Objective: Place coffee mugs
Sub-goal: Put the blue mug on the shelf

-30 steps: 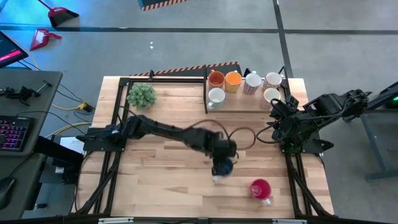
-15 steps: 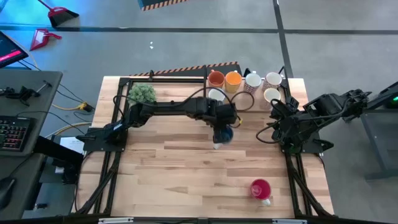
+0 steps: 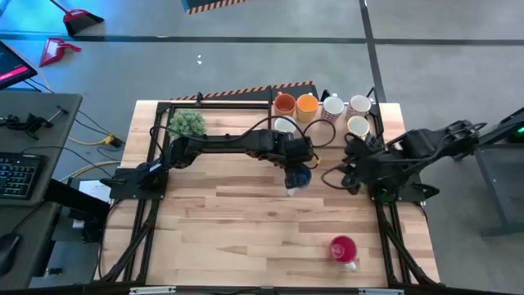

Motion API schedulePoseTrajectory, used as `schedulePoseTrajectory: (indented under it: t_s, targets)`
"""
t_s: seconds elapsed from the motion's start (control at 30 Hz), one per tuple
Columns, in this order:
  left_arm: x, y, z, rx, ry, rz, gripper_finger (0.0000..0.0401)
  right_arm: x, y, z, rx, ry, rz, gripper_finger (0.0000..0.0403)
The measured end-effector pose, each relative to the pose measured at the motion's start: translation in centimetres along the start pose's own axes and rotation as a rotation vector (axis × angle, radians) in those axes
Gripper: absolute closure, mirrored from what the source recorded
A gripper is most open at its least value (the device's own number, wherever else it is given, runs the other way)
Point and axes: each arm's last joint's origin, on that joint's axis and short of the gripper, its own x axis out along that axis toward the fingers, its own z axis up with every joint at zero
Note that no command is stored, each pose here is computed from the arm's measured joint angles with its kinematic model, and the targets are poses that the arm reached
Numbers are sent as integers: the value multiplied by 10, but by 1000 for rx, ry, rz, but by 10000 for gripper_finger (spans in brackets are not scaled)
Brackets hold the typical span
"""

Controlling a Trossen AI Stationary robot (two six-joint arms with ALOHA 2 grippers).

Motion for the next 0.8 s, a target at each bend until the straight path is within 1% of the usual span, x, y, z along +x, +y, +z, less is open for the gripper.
schedulePoseTrajectory:
  t_s: [0.1,0.23,0.3,0.37,0.53,0.8]
  targets:
    - [0,0,1,-5,-17,15,397,17,11,3,61,49,-74,274]
    - [0,0,2,-6,-23,24,397,45,33,6,73,91,-144,274]
    - [1,4,2,-12,-18,28,397,55,43,6,77,102,-161,274]
    - [0,8,2,-29,-20,30,397,63,53,6,99,73,-167,274]
    - [-4,14,4,-47,-36,87,397,71,67,7,185,-13,-153,274]
    - [-12,9,8,-35,-85,67,397,72,68,8,289,-83,-186,274]
